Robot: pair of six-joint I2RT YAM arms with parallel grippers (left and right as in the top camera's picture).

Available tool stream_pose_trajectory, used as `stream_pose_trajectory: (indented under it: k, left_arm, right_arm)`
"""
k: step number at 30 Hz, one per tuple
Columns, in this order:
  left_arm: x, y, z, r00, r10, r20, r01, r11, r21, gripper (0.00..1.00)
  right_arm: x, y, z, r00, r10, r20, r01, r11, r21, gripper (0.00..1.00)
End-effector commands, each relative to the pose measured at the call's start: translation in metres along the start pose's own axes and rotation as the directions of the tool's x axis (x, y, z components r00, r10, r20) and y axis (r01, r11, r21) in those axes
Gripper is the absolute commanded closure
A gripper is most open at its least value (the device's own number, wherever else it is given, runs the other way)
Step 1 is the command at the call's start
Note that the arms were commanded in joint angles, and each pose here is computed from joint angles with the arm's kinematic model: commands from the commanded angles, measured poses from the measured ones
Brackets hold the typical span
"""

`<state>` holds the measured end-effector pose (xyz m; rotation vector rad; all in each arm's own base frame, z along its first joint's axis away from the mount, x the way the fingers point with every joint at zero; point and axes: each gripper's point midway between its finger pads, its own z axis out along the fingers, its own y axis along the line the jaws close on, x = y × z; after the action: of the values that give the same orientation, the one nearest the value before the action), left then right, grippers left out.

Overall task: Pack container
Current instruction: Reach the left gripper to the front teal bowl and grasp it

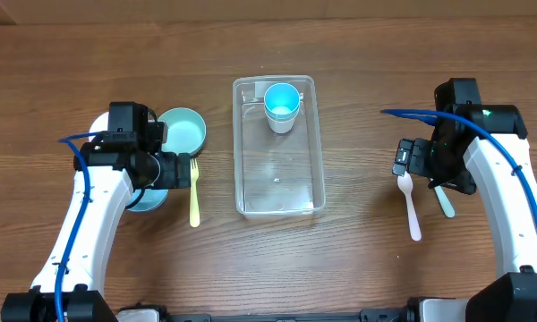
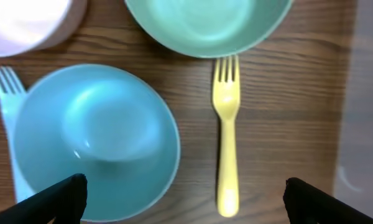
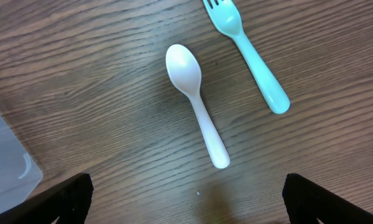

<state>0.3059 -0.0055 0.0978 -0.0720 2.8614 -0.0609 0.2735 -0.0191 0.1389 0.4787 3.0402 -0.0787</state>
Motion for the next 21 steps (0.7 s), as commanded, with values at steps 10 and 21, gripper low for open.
stream_pose_trajectory:
  k: [10,21]
  left_arm:
    - [0.012,0.001,0.042,0.996,0.080,0.048,-0.080,0.997,-0.008,0.00]
    - [0.023,-0.005,0.062,0.990,0.125,0.060,-0.127,0.991,0.031,0.41]
  right_arm:
    - [-0.001,-0.002,-0.002,1.000,0.002,0.013,-0.002,1.000,0.003,0.00]
    - [-0.001,-0.002,-0.002,1.000,0.002,0.013,-0.002,1.000,0.003,0.00]
